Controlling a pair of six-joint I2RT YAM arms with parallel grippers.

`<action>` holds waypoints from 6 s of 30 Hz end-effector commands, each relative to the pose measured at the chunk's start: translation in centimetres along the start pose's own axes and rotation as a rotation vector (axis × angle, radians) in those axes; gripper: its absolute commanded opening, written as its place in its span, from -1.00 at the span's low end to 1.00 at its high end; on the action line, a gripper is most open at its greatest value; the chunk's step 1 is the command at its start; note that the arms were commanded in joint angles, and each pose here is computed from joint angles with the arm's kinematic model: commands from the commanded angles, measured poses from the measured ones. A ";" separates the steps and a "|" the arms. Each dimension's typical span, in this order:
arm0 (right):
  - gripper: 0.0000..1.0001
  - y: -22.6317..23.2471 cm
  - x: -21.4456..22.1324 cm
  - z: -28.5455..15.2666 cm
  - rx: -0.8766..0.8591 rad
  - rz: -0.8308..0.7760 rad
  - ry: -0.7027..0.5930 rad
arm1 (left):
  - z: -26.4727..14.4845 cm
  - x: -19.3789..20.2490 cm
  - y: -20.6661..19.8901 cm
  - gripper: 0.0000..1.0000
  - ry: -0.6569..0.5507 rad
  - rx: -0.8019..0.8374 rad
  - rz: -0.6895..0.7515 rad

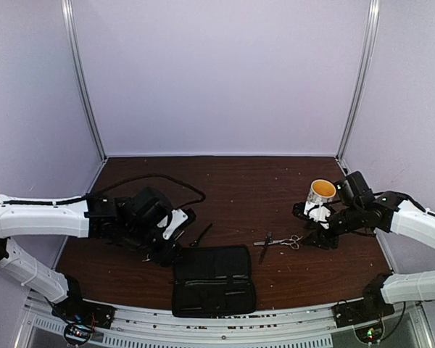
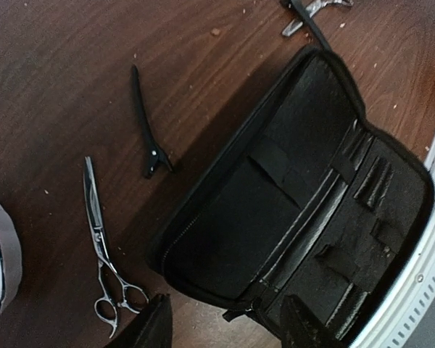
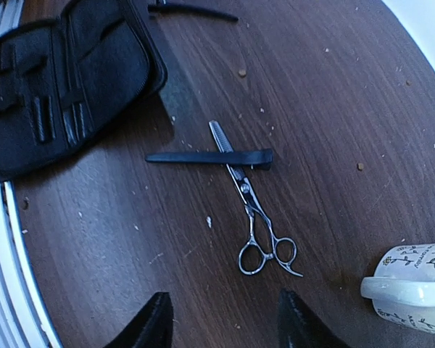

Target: Sort the hair-cutting tools

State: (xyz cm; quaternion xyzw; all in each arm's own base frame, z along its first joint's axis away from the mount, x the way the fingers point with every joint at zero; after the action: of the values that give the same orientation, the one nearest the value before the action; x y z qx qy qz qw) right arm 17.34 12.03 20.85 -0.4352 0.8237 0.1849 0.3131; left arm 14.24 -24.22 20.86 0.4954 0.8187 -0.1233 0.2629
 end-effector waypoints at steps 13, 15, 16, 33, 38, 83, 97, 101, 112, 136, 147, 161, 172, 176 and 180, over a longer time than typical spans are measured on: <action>-0.29 -3.5 -4.1 4.7 0.115 -0.076 0.251 | 1.6 2.1 -0.4 0.46 -0.058 -0.048 -0.150; -0.24 -3.5 -5.4 5.3 0.115 -0.106 0.240 | 1.5 2.5 -0.4 0.47 -0.064 -0.058 -0.168; -0.23 -3.5 -6.1 5.6 0.108 -0.110 0.232 | 1.4 2.6 -0.3 0.47 -0.067 -0.063 -0.180; -0.24 -3.9 -8.7 12.6 -0.201 0.078 0.427 | 1.2 3.6 -0.4 0.35 -0.138 -0.043 -0.261; -0.24 -4.5 -8.5 14.1 -0.180 0.120 0.465 | 1.3 3.5 -0.5 0.35 -0.140 -0.035 -0.262; -0.64 -6.3 -6.3 15.8 -0.265 0.300 0.544 | 1.1 2.9 -0.5 0.33 -0.164 -0.022 -0.269; -0.37 -6.6 -6.9 16.9 -0.300 0.313 0.543 | 1.3 2.9 -0.6 0.33 -0.174 -0.008 -0.284; -0.51 -6.5 -6.7 17.1 -0.321 0.318 0.553 | 1.4 2.8 -0.6 0.32 -0.170 -0.008 -0.280; -1.00 -6.0 -7.0 16.3 -0.407 0.315 0.532 | 1.5 2.3 -0.6 0.32 -0.174 -0.007 -0.270; -1.00 0.6 -9.3 -0.8 -0.415 0.033 -0.088 | 0.4 -14.2 -2.4 0.27 -0.612 0.319 -0.077; -1.00 1.9 -8.9 -3.4 -0.305 -0.010 -0.279 | 3.0 -17.6 -5.2 0.15 -0.703 0.567 -0.065; -1.00 2.3 -9.0 -4.1 -0.308 -0.006 -0.307 | 4.4 -18.0 -6.0 -0.66 -0.659 0.559 -0.046; -0.34 2.3 -8.2 -3.7 -0.287 0.019 -0.293 | 3.6 -16.9 -5.5 -1.00 -0.602 0.459 0.015; -0.13 2.3 -7.5 -3.6 -0.275 0.030 -0.276 | 2.5 -13.6 -4.6 -1.00 -0.460 0.327 0.108; -0.11 2.5 -6.9 -3.3 -0.293 -0.025 -0.245 | 1.9 -9.5 -3.8 -1.00 -0.282 0.209 0.190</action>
State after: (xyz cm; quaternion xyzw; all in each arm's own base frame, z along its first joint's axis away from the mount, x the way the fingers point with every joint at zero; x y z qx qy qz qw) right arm 17.41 15.87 28.44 -0.4388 0.7443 0.3633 0.3485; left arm 15.89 -37.92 25.20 0.5204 0.6900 -0.3638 0.3474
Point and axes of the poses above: each gripper's point midway between its finger pads, its own z axis out along the fingers, its own y axis along the line the jaws close on, x = y × z, the point moved 10 cm from there along -z, back along the fingers, and after that the axes turned 15 degrees about z, right-handed, at the moved point
